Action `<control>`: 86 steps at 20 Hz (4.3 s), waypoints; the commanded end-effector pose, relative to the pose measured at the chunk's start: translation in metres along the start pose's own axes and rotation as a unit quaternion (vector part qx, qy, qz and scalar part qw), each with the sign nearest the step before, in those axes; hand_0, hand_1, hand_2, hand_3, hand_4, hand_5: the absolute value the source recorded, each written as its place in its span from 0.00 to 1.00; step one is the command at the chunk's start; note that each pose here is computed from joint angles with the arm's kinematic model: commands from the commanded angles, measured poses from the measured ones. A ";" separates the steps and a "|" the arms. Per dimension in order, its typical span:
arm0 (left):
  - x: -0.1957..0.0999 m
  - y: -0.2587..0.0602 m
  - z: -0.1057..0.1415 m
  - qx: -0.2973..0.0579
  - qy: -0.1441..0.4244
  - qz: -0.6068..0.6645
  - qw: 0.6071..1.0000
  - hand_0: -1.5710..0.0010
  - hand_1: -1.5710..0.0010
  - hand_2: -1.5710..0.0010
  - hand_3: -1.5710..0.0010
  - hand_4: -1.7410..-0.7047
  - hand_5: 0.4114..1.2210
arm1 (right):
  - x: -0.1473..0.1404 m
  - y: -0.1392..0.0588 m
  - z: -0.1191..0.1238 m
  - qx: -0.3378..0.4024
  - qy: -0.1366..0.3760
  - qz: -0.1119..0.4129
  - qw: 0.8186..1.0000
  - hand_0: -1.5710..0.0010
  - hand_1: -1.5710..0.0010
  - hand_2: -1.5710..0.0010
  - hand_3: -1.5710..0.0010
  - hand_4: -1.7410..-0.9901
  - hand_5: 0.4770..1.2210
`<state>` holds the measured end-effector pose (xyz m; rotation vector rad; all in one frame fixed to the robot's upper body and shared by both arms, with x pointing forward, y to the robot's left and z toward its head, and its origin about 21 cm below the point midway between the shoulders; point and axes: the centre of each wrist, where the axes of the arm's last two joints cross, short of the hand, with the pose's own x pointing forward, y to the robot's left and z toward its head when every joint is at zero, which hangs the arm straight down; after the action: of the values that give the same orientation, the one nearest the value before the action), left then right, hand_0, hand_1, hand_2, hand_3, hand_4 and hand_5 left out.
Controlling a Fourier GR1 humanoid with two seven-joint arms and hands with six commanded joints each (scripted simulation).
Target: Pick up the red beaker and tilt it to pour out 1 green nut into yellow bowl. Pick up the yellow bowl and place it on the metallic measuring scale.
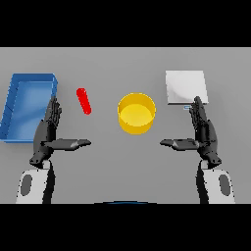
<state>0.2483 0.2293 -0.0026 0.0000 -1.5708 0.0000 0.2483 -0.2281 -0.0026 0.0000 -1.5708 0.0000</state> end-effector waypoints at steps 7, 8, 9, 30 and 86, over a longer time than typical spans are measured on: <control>0.002 0.006 0.002 -0.005 -0.016 -0.035 0.999 1.00 1.00 1.00 1.00 0.62 0.26 | 0.004 -0.004 0.008 0.010 -0.046 0.066 0.997 1.00 1.00 1.00 1.00 0.82 0.25; 0.003 0.003 0.009 -0.012 -0.028 -0.055 0.998 1.00 1.00 1.00 1.00 0.62 0.26 | 0.002 0.000 0.019 0.021 -0.071 0.105 0.992 1.00 1.00 1.00 1.00 0.82 0.25; 0.005 0.005 0.013 -0.013 -0.029 -0.068 0.997 1.00 1.00 1.00 1.00 0.62 0.26 | 0.002 0.002 0.025 0.027 -0.082 0.130 0.988 1.00 1.00 1.00 1.00 0.82 0.25; -0.021 -0.023 -0.074 -0.023 -0.004 -0.109 0.994 1.00 1.00 1.00 1.00 0.54 0.28 | 0.008 0.005 0.030 0.029 -0.077 0.121 0.989 1.00 1.00 1.00 1.00 0.67 0.26; 0.112 -0.145 -0.162 -0.296 -0.147 -0.760 0.560 0.00 0.00 0.00 0.00 0.12 0.99 | 0.010 0.006 0.028 0.032 -0.091 0.149 0.984 1.00 1.00 1.00 1.00 0.91 0.27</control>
<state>0.4104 0.0838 0.1098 0.8741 -1.3336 -1.9892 0.2202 -0.2220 0.0072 -0.1907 -1.7402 0.2922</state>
